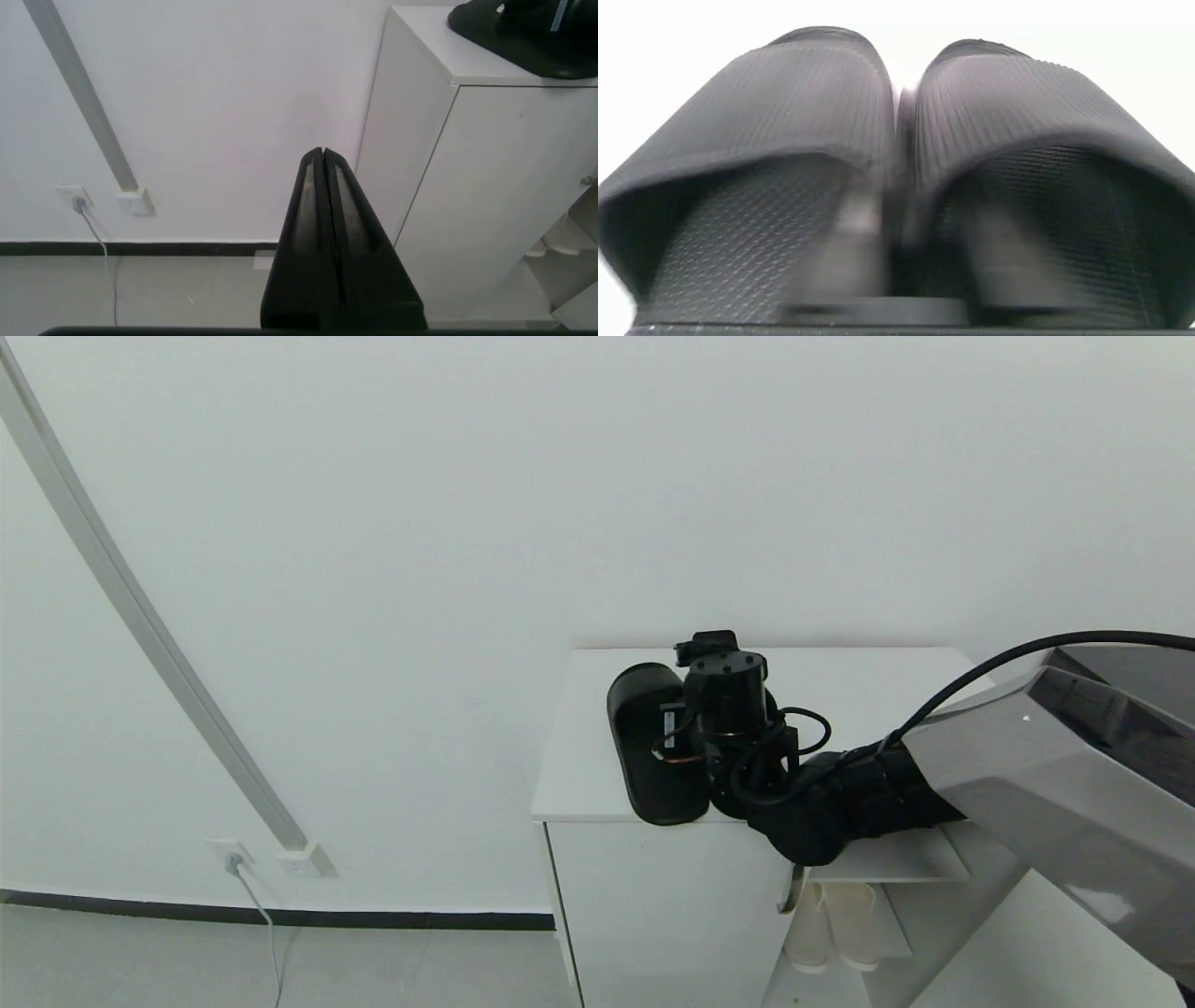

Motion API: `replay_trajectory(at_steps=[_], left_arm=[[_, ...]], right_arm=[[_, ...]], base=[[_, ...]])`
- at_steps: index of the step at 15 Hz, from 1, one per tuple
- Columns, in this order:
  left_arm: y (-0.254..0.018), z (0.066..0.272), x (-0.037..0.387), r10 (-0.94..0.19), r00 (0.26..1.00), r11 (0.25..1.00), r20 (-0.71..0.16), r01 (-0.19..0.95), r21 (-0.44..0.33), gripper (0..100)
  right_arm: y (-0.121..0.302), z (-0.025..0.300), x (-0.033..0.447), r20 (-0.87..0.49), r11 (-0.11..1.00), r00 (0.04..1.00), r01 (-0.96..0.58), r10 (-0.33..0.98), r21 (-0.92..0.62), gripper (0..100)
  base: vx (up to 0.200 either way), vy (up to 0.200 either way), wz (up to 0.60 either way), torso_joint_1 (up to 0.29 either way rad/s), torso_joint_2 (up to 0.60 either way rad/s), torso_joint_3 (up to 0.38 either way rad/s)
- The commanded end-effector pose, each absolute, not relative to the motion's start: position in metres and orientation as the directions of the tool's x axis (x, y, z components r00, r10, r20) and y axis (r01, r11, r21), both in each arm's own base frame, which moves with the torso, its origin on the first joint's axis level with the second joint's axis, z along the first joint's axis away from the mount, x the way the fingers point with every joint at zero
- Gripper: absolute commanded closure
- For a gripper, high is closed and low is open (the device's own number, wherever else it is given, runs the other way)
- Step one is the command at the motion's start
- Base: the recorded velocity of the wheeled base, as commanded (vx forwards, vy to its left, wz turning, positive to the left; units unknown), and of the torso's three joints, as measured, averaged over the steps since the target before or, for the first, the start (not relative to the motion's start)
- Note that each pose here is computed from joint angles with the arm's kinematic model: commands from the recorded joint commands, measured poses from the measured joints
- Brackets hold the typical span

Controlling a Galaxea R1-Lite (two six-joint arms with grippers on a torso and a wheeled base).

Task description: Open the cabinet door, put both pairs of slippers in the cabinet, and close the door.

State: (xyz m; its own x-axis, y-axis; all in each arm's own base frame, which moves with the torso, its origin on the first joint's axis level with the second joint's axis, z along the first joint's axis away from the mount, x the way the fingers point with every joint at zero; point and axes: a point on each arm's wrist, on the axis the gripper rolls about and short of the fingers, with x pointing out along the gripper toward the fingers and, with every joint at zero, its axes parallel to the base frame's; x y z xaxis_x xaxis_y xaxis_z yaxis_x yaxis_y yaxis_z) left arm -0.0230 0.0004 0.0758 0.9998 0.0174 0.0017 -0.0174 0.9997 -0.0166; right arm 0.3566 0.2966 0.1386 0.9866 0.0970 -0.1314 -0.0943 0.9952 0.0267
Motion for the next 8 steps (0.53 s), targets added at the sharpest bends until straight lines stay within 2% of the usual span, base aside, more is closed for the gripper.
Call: replay_trajectory(at_steps=[1, 4, 8], left_arm=[[0.0, 0.076, -0.023, 0.018, 1.0, 1.0, 0.0, -0.018, -0.017, 100], [0.0, 0.076, -0.023, 0.018, 1.0, 1.0, 0.0, -0.018, -0.017, 100], [0.0, 0.076, -0.023, 0.018, 1.0, 1.0, 0.0, -0.018, -0.015, 100]], right_arm=[[0.297, 0.138, 0.357, -0.132, 0.995, 0.987, -0.094, 0.097, 0.026, 100], [0.296, 0.141, 0.356, -0.126, 0.995, 0.987, -0.099, 0.102, 0.031, 100], [0.276, 0.182, 0.329, -0.085, 0.989, 0.987, -0.131, 0.136, 0.064, 100]], base=[[0.0, 0.0, 0.0, 0.0, 0.0, 0.0], [0.0, 0.0, 0.0, 0.0, 0.0, 0.0], [0.0, 0.0, 0.0, 0.0, 0.0, 0.0]])
